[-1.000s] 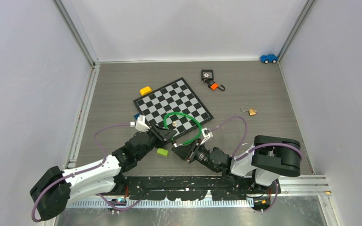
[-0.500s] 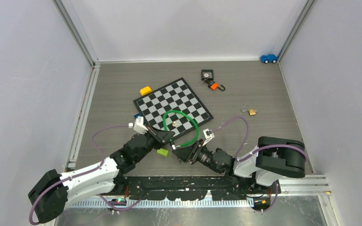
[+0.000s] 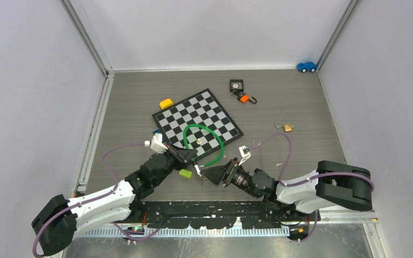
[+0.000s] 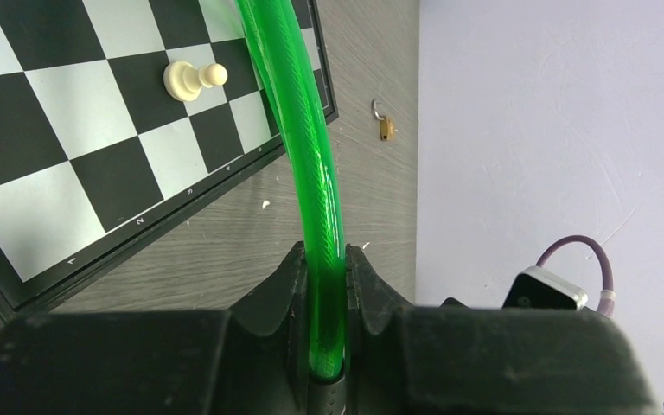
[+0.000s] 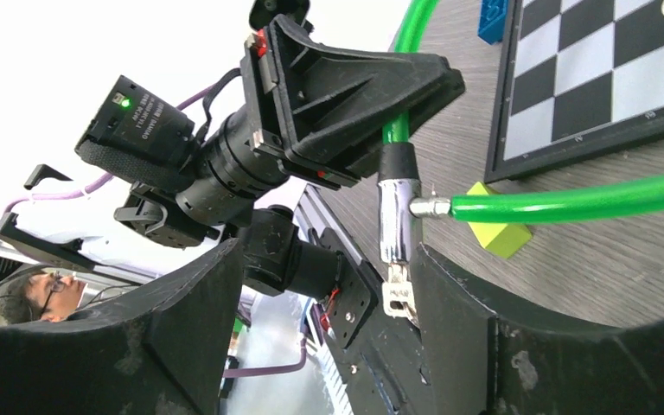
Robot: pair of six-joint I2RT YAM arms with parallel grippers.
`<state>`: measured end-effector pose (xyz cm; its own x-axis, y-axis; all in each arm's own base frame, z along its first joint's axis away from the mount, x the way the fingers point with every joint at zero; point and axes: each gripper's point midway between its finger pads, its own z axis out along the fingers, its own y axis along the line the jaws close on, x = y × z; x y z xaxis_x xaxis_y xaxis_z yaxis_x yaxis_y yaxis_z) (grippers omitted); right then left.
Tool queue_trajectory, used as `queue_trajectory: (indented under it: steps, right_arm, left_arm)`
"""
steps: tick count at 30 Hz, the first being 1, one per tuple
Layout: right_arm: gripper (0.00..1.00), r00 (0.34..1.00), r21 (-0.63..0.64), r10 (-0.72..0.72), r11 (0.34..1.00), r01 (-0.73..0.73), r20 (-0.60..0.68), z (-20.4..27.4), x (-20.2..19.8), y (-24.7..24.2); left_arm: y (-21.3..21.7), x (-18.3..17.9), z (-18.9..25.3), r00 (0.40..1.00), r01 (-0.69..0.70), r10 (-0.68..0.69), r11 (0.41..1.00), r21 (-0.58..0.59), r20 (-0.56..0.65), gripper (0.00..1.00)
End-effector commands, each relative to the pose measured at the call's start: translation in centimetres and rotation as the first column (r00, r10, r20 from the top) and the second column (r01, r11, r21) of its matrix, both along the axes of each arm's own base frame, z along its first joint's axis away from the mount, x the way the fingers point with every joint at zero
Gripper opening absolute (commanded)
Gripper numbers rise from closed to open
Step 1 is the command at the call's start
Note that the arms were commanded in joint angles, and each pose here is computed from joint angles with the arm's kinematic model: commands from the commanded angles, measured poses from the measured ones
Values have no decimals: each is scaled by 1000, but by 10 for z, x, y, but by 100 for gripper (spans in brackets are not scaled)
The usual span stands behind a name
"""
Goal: Lock with the key
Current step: Lock the lock.
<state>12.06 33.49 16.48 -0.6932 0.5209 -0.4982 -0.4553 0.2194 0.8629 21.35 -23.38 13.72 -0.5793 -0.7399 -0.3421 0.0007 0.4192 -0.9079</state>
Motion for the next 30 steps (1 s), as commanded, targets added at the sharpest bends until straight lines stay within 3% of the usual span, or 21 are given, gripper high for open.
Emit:
queue_trajectory:
  steps: [1, 12, 17, 25, 30]
  right_arm:
    - [71, 998, -45, -24, 999, 22, -56, -14, 0, -8]
    - [52, 998, 5, 24, 1000, -24, -66, -18, -8, 0]
    - [36, 995, 8, 54, 999, -54, -83, -25, -11, 13]
    - [26, 998, 10, 36, 999, -35, -56, -20, -10, 9]
    - [8, 999, 18, 40, 999, -39, -37, -14, -10, 11]
  left_arm:
    - [-2, 11, 33, 996, -35, 44, 993, -114, 73, 0]
    - [-7, 13, 47, 996, -31, 47, 982, -184, 81, 0]
    - [-6, 12, 48, 995, -32, 48, 982, -189, 83, 0]
    - [-6, 12, 47, 995, -36, 51, 981, -188, 80, 0]
    - [-6, 13, 45, 996, -36, 50, 982, -184, 77, 0]
